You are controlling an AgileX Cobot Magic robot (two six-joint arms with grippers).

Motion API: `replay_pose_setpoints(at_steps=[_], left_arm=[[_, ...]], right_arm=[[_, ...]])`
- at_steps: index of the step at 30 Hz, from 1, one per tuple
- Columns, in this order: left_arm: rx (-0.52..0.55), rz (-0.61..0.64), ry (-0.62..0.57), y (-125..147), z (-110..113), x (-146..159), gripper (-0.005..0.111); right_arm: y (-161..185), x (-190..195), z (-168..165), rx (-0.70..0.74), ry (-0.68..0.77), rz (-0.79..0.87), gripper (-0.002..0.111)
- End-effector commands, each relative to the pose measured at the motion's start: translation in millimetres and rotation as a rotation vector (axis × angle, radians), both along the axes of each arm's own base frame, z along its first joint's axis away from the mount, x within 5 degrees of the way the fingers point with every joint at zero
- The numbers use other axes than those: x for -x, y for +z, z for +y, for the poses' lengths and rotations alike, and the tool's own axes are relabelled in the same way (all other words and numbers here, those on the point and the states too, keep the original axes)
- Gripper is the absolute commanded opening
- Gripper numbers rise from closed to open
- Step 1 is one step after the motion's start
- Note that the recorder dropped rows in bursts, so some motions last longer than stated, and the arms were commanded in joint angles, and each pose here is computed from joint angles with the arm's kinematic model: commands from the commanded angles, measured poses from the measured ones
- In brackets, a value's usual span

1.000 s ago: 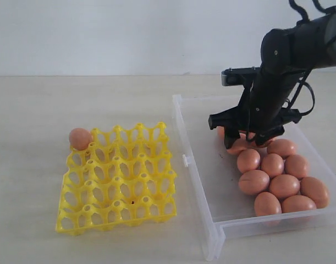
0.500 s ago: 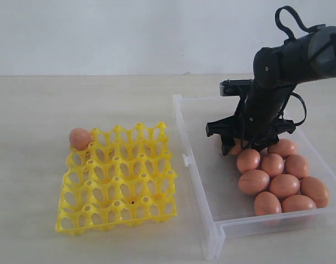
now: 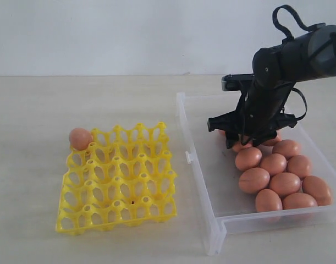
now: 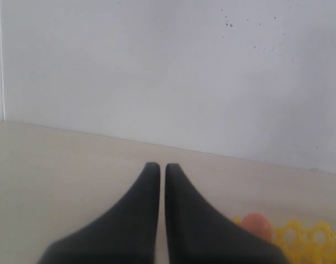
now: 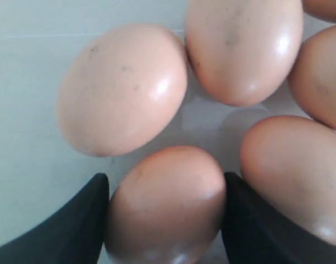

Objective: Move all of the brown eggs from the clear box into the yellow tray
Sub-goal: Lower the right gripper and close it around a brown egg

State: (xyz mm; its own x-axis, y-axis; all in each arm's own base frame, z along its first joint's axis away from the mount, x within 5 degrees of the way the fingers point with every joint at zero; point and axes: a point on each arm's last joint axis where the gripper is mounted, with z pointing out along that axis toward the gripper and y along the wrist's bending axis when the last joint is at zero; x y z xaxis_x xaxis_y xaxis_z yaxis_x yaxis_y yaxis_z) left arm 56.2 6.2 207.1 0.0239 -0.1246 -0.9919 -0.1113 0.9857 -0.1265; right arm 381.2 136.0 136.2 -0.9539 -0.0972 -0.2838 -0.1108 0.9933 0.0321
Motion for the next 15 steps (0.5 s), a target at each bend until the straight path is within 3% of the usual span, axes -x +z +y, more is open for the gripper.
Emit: replay_pose_setpoints(at_steps=[1,4,6,7,14,15], left_arm=[[0.018,-0.003,-0.002,-0.9,-0.2,0.0,0.004],[0.018,-0.003,-0.002,-0.9,-0.2,0.0,0.004],[0.018,-0.003,-0.002,-0.9,-0.2,0.0,0.004],[0.018,-0.003,-0.002,-0.9,-0.2,0.0,0.004],[0.018,0.000,-0.003,-1.1,-0.2,0.0,0.004],[0.018,0.000,-0.003,-1.1,-0.2,0.0,0.004]], right_arm=[[3.0,-1.4,-2.5,0.027,0.030,-0.009,0.030],[2.9,-0.9,-2.7,0.036,0.052,-0.004,0.027],[2.9,-0.9,-2.7,0.047,0.089,-0.006,0.013],[3.9,-1.4,-2.7,0.058,0.133,-0.016,0.000],[3.4,0.1,-3.4,0.120,0.327,-0.009,0.001],[3.4,0.2,-3.4,0.120,0.327,-0.008,0.007]])
